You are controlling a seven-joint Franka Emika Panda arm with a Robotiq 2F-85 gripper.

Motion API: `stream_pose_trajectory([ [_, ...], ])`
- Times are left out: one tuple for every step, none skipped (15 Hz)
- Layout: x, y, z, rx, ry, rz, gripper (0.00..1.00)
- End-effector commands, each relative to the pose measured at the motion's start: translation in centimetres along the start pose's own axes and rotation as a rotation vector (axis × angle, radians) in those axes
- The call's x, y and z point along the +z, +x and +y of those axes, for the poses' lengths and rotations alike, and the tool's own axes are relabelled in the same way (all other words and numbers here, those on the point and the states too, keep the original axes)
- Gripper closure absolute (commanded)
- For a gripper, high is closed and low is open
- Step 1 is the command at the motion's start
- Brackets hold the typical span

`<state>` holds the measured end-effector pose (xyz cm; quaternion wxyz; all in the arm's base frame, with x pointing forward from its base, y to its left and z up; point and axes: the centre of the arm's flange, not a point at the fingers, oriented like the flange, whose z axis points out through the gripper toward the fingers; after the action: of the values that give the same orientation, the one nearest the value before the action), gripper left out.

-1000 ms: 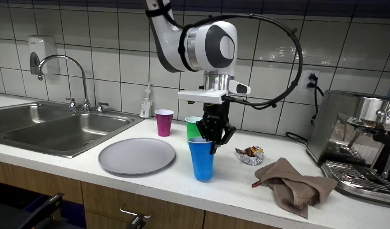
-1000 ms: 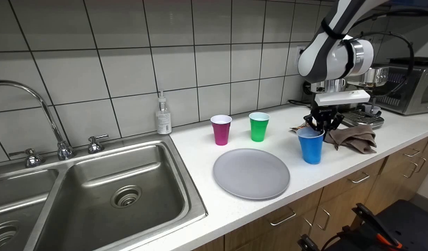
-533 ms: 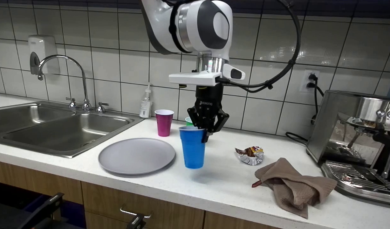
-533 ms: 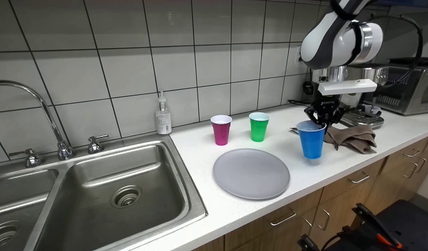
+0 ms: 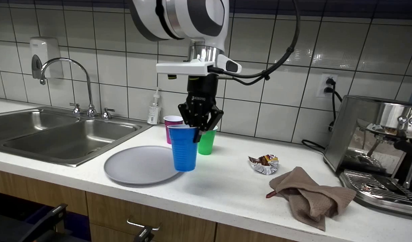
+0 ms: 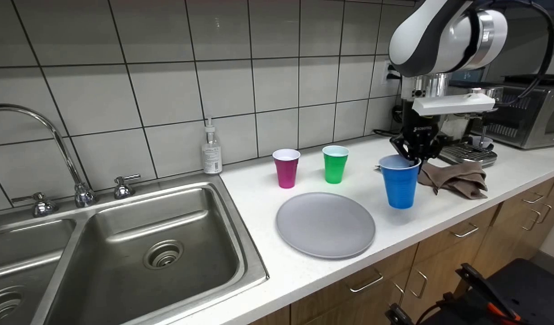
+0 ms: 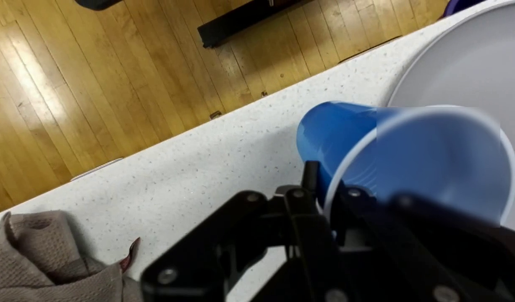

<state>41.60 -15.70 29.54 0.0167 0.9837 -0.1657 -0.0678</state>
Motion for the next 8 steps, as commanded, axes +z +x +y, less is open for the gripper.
stream_pose_trajectory([
  [-0.5,-2.0,-2.9,-0.060,0.020,-0.013,0.99],
  [-0.3,-2.2,-3.7,-0.075,0.021,-0.016,0.99],
  [-0.1,-2.3,-4.6,-0.090,0.024,-0.019,0.99],
  [0.1,-2.4,-5.4,-0.103,0.026,-0.024,0.99],
  [0.3,-2.5,-6.2,-0.116,0.028,-0.026,0.99],
  [0.4,-2.6,-7.0,-0.128,0.029,-0.029,0.99],
  [0.5,-2.7,-7.8,-0.141,0.030,-0.031,0.99],
  [0.7,-2.7,-8.4,-0.151,0.032,-0.033,0.99],
])
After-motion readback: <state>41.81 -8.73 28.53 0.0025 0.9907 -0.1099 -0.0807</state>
